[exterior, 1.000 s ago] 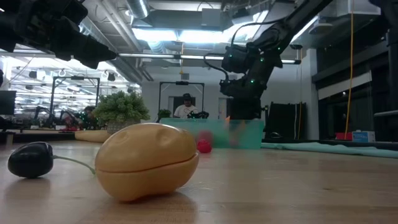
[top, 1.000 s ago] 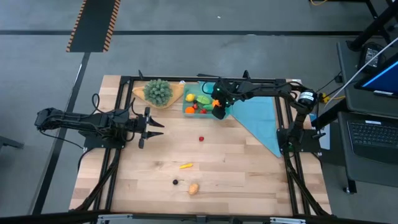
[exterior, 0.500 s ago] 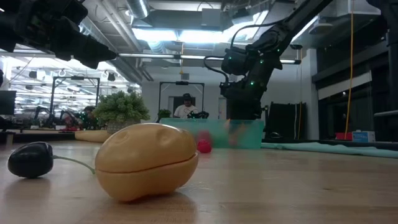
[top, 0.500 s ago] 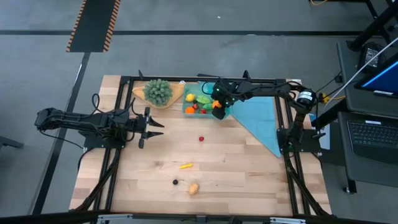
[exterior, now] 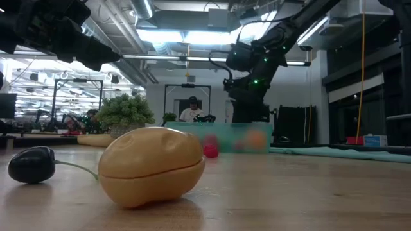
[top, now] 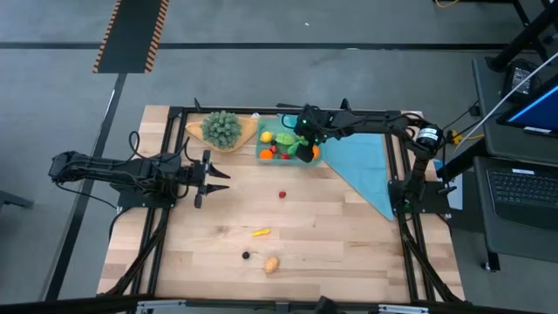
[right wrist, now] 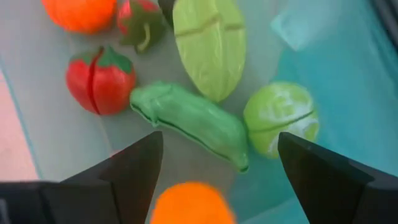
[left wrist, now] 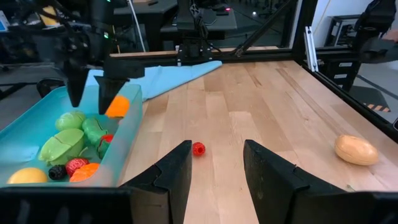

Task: Pick and placing Produce into tupperware
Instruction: Put the banana pepper into the blue bin

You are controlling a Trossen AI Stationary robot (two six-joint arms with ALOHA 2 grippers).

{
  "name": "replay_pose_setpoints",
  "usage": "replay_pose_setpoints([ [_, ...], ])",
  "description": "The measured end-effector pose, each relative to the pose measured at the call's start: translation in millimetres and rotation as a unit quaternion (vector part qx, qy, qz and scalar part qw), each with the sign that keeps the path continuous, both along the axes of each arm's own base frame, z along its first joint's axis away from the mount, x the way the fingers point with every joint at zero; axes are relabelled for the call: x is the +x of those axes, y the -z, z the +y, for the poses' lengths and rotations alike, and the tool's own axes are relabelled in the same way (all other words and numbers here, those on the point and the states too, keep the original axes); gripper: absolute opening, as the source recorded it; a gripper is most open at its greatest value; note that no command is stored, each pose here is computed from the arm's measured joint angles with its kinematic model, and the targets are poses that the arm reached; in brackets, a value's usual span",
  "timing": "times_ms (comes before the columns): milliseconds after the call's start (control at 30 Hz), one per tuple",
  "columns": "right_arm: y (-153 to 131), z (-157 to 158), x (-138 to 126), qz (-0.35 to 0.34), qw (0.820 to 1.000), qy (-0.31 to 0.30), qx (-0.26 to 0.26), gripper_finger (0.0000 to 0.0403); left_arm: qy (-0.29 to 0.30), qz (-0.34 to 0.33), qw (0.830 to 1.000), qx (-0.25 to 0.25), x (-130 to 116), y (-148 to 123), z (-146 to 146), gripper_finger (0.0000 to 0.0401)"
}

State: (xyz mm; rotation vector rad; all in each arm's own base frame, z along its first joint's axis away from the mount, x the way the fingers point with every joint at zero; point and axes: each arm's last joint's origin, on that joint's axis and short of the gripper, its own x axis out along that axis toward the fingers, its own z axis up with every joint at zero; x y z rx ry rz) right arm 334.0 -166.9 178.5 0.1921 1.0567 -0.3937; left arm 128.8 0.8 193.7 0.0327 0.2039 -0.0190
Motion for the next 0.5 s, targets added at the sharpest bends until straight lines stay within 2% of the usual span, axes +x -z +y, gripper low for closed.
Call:
replay_pose_setpoints([
  [267, -33.3, -7.0, 14.1, -0.035, 0.999, 0.007, -0.013, 0.0319, 0.000, 0.000, 1.000, 0.000, 0.0, 0.0, 0.0, 0.0137],
  [500, -37.0, -8.6, 17.2, -0.058, 0.998, 0.023, -0.012, 0.0320, 0.000, 0.000, 1.000, 0.000, 0.0, 0.0, 0.0, 0.0137],
])
